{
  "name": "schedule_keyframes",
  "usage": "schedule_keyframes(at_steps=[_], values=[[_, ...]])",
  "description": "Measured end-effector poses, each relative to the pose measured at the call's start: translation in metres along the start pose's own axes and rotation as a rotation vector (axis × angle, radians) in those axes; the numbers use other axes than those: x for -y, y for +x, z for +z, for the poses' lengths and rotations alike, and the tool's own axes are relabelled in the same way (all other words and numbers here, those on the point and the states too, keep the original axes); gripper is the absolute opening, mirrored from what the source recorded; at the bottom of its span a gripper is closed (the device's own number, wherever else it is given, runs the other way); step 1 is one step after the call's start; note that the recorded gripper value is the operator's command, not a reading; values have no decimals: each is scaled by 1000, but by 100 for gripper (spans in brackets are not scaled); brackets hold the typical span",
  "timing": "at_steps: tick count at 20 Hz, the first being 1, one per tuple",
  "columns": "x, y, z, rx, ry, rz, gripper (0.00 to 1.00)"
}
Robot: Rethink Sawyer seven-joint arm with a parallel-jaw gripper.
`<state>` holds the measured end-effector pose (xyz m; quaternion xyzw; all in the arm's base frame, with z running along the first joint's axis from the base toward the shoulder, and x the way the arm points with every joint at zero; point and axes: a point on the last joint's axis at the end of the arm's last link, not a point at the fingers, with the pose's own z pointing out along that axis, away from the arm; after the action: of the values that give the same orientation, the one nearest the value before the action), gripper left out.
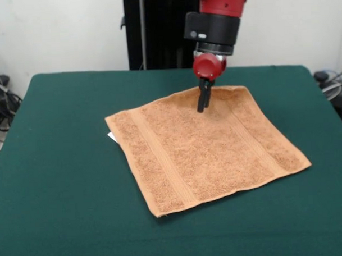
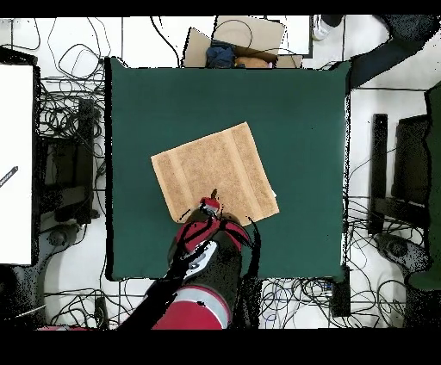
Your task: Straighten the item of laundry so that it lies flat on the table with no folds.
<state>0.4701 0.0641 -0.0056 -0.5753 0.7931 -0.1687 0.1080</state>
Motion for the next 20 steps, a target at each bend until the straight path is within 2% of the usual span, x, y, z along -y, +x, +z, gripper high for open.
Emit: schedule_keyframes(at_steps=[6, 11, 17, 19, 20], values=[[5, 3, -5, -10, 6, 19, 100], [13, 15, -6, -43, -22, 91, 100], [14, 43, 8, -87, -120, 228, 100], [9, 51, 13, -95, -170, 278, 100], [1, 57, 19, -100, -234, 336, 100]])
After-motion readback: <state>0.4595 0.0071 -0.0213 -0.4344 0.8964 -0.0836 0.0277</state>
